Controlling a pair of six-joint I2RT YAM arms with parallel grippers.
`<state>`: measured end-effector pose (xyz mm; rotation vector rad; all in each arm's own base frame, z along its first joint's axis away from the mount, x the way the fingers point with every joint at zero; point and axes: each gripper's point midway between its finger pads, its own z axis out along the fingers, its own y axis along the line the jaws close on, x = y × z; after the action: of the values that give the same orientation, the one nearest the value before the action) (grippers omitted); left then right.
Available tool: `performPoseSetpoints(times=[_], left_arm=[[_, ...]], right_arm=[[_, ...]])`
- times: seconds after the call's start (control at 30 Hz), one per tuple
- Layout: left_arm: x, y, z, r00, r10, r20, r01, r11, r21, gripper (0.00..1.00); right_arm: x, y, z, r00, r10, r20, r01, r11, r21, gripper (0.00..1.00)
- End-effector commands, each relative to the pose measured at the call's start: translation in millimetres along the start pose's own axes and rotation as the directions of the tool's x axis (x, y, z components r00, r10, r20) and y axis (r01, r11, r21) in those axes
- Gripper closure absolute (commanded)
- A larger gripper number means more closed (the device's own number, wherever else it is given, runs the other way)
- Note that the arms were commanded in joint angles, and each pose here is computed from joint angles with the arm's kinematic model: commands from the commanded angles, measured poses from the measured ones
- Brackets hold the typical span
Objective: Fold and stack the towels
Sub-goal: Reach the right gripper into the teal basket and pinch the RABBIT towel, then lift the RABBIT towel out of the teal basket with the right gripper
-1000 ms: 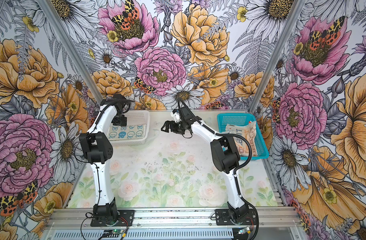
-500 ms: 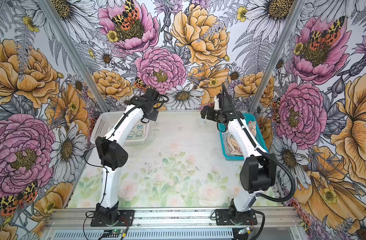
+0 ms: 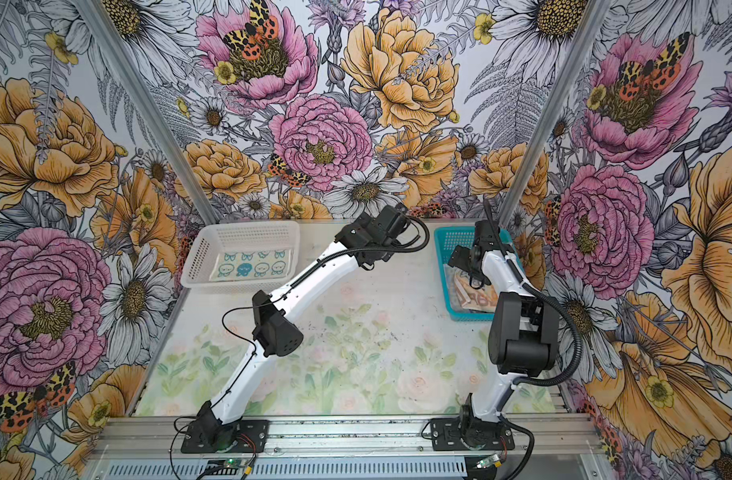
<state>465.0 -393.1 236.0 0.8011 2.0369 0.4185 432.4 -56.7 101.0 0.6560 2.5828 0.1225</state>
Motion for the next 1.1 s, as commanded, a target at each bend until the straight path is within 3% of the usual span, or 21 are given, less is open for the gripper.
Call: performPoseSetpoints(times=[0.0,0.27,0.57,0.67,0.83,1.07], left_arm=[[-28,-3,-11,0.995,0.006,0.099,-0.002,0.999,-0.041,0.01],[-30,-41,-7,0.992,0.038,0.12,-0.035,0.999,-0.024,0.01],[-22,-33,-9,0.994,-0.032,0.101,0.029,0.999,0.037,0.01],[-25,-21,-17,0.992,-0.069,0.109,0.064,0.997,0.049,0.01],[-28,5,-31,0.981,-0.153,0.116,0.144,0.986,0.08,0.01],[-15,59,-55,0.931,-0.354,0.085,0.338,0.927,0.164,0.01]], right_arm=[[-1,-11,16,1.0,-0.002,-0.011,0.002,0.999,0.04,0.11],[13,-7,57,0.994,0.028,-0.102,-0.029,1.0,-0.006,0.4],[0,5,49,0.996,0.034,-0.076,-0.038,0.998,-0.052,0.94],[-12,13,23,0.999,0.028,-0.022,-0.03,0.996,-0.082,1.0],[-31,26,-27,0.997,0.029,0.07,-0.019,0.991,-0.135,1.0],[-53,60,-103,0.982,-0.003,0.189,0.047,0.973,-0.224,1.0]])
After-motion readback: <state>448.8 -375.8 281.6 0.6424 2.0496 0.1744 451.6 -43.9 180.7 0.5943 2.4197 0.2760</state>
